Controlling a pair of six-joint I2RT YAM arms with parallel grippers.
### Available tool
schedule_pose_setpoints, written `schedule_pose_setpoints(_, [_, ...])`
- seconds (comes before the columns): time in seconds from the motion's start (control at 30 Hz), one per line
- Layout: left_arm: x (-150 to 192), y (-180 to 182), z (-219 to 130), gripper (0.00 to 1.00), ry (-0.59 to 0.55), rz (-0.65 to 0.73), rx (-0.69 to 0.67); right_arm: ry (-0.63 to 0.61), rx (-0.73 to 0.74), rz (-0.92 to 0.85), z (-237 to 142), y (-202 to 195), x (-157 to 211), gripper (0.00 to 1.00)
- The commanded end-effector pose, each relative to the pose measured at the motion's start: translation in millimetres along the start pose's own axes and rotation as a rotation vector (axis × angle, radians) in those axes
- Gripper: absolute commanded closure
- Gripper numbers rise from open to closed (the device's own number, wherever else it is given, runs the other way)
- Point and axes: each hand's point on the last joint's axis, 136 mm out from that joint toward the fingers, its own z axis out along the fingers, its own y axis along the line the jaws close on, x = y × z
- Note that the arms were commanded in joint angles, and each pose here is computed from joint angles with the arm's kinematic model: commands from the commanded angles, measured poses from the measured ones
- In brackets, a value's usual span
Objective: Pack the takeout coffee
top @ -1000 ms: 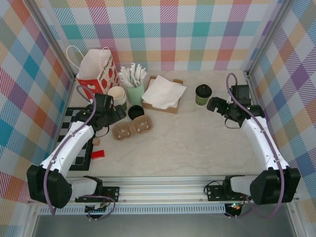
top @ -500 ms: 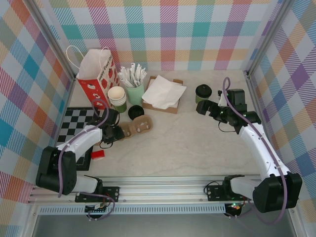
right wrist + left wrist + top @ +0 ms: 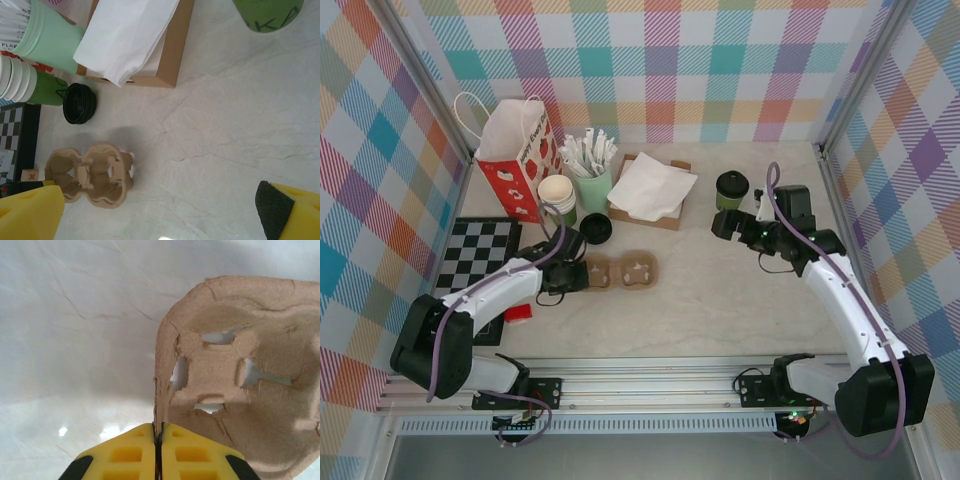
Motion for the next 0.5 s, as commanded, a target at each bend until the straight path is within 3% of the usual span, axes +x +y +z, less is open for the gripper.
schedule_pose_setpoints(0.0, [1.8, -24.5, -4.4, 0.91, 0.011, -0.095, -0.025, 0.074, 0.026, 0.061, 7.4, 3.3, 19.3, 0.00])
schedule_pose_setpoints(0.07, [1.9, -50.8, -4.6, 0.91, 0.006, -0.121, -0.014, 0.101, 0.099, 0.098, 14.7, -1.1, 28.8, 0.00])
schedule_pose_setpoints(0.27, [3.8, -133.8, 3.6, 0.84, 0.039, -0.059, 0.039, 0.164, 0.130, 0.093, 43.6, 10.1, 52.3, 0.00])
schedule_pose_setpoints(0.4, [13.8, -153.5, 15.9, 0.72, 0.095, -0.044, 0.057, 0.199, 0.156, 0.075, 51.1, 6.7, 60.7, 0.00])
schedule_pose_setpoints(0.47, [10.9, -147.4, 11.2, 0.59, 0.074, -0.051, 0.049, 0.208, 0.173, 0.067, 51.6, 2.8, 63.9, 0.00])
